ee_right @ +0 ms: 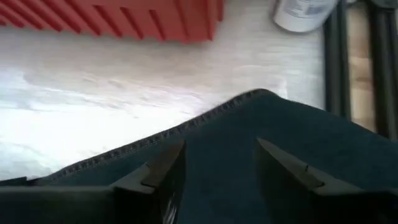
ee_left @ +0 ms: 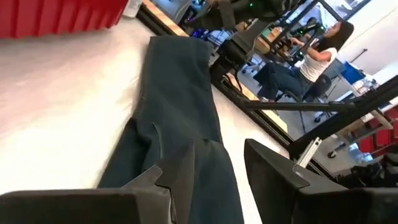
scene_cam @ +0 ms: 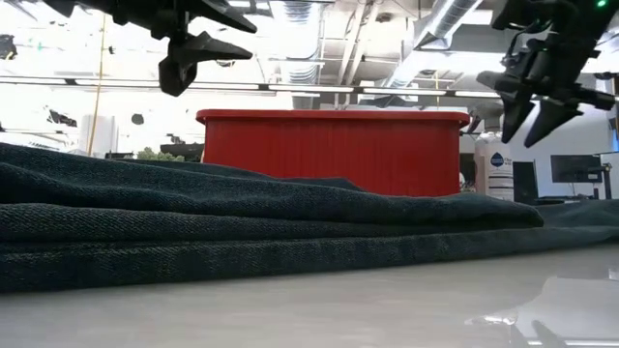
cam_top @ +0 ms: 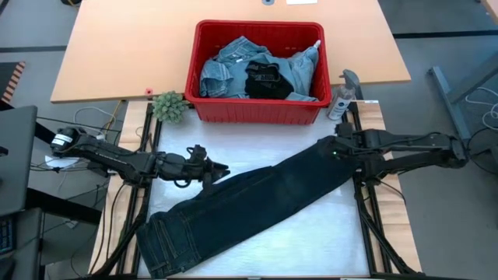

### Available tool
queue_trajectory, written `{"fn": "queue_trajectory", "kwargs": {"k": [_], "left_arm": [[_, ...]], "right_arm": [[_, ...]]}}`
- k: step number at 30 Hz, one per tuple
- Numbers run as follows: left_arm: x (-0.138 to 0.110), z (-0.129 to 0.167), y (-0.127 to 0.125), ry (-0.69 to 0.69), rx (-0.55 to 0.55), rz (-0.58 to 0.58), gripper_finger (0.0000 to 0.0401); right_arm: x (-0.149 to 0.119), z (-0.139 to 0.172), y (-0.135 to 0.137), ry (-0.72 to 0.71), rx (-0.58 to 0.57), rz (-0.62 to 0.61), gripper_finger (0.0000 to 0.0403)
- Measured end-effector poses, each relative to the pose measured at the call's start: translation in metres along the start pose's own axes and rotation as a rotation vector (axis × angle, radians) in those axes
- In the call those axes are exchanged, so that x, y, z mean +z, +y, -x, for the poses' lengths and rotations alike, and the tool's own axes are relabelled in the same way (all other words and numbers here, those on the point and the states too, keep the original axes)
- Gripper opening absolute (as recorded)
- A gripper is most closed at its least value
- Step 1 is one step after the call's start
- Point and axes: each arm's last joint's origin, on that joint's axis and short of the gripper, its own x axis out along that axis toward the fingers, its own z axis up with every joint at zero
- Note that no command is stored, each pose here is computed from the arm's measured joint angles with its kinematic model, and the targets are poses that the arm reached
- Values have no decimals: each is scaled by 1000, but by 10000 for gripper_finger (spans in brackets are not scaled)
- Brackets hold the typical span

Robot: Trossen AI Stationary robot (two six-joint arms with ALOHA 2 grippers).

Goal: Fold Laundry from Bin
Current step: Fold the black pants

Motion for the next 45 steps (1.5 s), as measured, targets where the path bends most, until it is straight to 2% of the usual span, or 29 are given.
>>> {"fn": "queue_trajectory", "kwargs": {"k": [8, 12, 19, 24, 29, 45], "left_arm": [[-5, 0, 5, 54, 51, -20, 128], [-9, 1, 9, 87, 83, -37, 128], [-15, 2, 15, 152, 145, -69, 128], [-18, 3, 19, 191, 183, -89, 128], [-21, 5, 22, 223, 214, -105, 128], [-24, 6, 26, 259, 247, -124, 128]], "right_arm": [[5, -1, 7, -34, 57, -2, 200], [8, -2, 7, -40, 59, 42, 200], [8, -3, 7, -38, 60, 48, 200], [8, -3, 7, -40, 59, 112, 200], [8, -3, 8, -42, 61, 112, 200], [9, -3, 8, -45, 64, 119, 200]]}}
